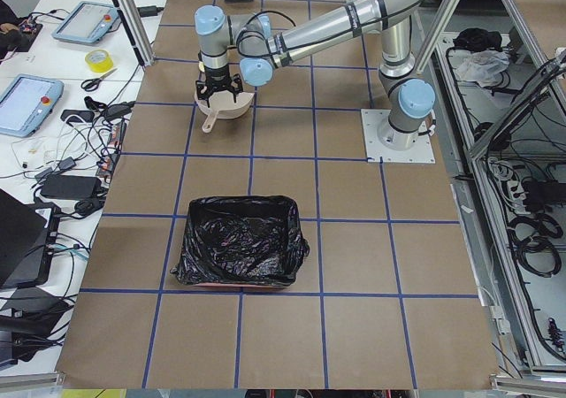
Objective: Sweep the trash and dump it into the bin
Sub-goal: 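Lower the left gripper to the dustpan handle while the right descends to the brush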
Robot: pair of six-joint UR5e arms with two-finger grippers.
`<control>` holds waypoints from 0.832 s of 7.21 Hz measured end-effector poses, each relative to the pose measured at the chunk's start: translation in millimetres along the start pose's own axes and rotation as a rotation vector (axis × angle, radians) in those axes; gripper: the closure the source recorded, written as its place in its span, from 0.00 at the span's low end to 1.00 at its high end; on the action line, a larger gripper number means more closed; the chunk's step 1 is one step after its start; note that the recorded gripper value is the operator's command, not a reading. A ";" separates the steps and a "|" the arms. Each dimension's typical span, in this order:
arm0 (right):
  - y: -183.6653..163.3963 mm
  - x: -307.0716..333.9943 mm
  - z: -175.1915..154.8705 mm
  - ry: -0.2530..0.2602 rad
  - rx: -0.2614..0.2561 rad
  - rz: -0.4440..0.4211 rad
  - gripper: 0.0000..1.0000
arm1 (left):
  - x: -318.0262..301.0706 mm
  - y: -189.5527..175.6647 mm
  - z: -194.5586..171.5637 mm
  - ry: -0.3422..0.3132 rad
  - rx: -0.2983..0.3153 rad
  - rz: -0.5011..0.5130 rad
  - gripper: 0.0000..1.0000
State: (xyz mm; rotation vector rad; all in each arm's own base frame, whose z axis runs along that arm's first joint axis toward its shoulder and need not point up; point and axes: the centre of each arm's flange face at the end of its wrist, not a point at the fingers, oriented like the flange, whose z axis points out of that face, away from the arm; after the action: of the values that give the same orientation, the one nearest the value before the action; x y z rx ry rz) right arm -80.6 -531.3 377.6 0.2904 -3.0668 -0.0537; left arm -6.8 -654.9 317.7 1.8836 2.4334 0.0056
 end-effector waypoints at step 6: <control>-25.1 11.2 113.7 -0.046 -0.091 -0.074 0.00 | -32.3 -8.0 58.1 0.053 0.000 0.215 0.04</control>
State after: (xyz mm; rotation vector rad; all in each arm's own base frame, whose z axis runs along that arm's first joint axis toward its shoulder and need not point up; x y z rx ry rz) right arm -94.2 -554.8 263.7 0.4025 -3.0870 -0.2053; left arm -3.4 -690.3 261.0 2.1610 2.2489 0.0662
